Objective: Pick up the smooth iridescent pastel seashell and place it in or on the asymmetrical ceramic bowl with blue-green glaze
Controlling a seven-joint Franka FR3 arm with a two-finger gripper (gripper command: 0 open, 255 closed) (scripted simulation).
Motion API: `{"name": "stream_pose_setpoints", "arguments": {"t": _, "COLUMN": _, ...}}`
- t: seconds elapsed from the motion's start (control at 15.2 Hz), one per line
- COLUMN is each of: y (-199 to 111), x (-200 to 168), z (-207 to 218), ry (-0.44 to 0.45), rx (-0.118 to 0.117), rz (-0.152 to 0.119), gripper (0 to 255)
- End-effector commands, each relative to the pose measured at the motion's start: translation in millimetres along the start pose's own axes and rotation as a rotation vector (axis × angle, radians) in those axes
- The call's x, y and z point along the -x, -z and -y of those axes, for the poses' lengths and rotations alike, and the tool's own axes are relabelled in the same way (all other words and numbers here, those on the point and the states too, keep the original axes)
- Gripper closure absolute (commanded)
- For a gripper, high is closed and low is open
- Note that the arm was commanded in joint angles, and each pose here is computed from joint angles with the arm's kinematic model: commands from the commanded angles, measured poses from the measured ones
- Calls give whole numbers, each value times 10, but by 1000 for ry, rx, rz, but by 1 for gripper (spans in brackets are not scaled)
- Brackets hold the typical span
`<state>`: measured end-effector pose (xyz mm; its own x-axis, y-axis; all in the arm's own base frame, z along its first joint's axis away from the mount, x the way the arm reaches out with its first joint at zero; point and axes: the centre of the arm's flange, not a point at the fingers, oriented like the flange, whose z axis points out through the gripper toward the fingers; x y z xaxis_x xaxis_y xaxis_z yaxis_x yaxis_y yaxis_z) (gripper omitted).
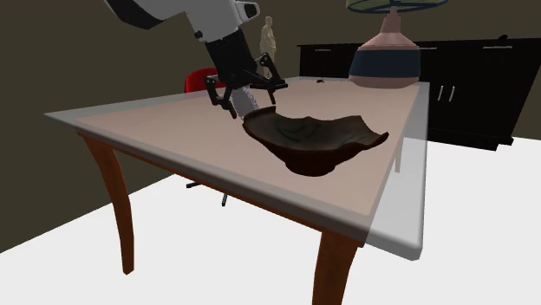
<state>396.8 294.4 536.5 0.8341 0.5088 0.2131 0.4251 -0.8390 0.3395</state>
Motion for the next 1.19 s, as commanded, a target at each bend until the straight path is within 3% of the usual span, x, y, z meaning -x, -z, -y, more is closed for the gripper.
{"name": "stream_pose_setpoints", "arguments": {"t": 0.0, "y": -1, "x": 0, "z": 1, "ry": 0, "rx": 0, "rz": 0, "gripper": 0}}
{"name": "stream_pose_setpoints", "arguments": {"t": 0.13, "y": -1, "x": 0, "z": 0, "ry": 0, "rx": 0, "rz": 0, "gripper": 0}}
{"name": "stream_pose_setpoints", "arguments": {"t": 0.2, "y": -1, "x": 0, "z": 0, "ry": 0, "rx": 0, "rz": 0, "gripper": 255}}
{"name": "stream_pose_setpoints", "arguments": {"t": 0.79, "y": -1, "x": 0, "z": 1, "ry": 0, "rx": 0, "rz": 0, "gripper": 255}}
{"name": "stream_pose_setpoints", "arguments": {"t": 1.12, "y": 241, "x": -56, "z": -89, "ry": 0, "rx": 0, "rz": 0, "gripper": 255}}
